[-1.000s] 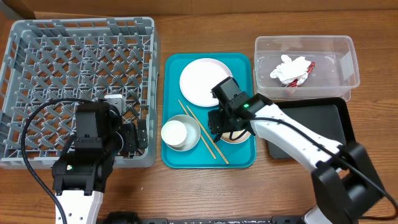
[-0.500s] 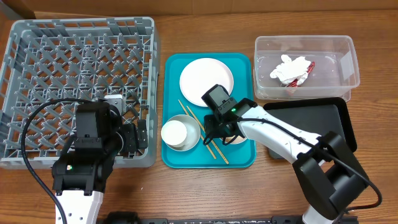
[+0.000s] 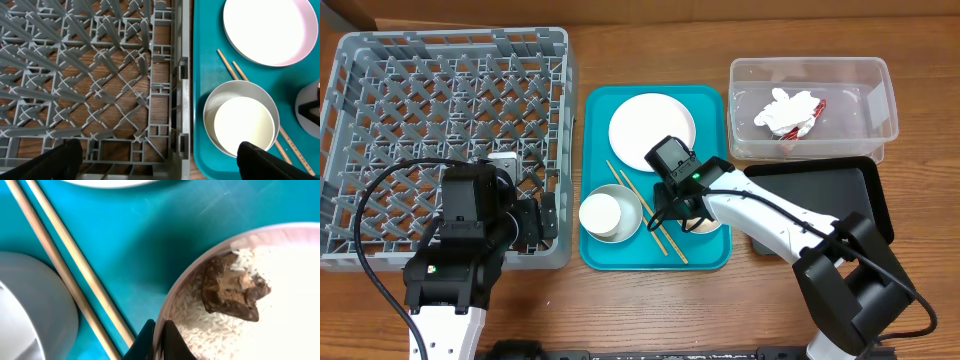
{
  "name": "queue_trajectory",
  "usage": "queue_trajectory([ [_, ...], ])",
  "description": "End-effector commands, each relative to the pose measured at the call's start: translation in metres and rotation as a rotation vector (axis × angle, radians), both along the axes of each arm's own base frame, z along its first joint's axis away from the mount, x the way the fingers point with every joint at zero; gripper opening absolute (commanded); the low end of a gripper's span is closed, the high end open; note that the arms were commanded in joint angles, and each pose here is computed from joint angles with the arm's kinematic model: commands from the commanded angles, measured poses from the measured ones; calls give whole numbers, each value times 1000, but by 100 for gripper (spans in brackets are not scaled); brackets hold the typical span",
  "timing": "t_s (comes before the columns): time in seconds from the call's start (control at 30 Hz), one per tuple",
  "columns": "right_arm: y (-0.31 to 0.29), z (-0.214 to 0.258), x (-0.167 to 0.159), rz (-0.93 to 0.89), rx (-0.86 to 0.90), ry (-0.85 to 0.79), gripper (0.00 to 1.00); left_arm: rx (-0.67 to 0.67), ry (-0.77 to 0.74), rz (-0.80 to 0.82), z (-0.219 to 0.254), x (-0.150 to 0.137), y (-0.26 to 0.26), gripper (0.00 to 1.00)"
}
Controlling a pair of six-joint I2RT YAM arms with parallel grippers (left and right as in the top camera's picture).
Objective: Sort waste into correct bins and load items into the dishwasher
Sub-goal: 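Grasp the rim of the pink rice bowl with the right gripper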
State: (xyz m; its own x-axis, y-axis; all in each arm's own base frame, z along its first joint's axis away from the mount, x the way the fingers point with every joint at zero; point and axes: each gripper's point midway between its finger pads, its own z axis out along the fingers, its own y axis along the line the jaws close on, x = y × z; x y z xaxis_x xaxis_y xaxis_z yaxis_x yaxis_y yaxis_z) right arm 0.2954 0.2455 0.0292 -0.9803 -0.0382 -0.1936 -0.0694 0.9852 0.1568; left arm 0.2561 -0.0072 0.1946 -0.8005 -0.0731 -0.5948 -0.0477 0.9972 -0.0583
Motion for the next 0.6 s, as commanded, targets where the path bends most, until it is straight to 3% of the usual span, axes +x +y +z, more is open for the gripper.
queue_trajectory([
  [0.0,-3,4,-3,-9,-26,27,4,19,-26,-10,9,3,2,100],
  [0.33,-23,83,20,-70,-33,-115,4,20,-27,-10,10,3,2,100],
  [0.57,-83,122,32,-225,-4,-146,4,22,-28,-8,10,3,2,100],
])
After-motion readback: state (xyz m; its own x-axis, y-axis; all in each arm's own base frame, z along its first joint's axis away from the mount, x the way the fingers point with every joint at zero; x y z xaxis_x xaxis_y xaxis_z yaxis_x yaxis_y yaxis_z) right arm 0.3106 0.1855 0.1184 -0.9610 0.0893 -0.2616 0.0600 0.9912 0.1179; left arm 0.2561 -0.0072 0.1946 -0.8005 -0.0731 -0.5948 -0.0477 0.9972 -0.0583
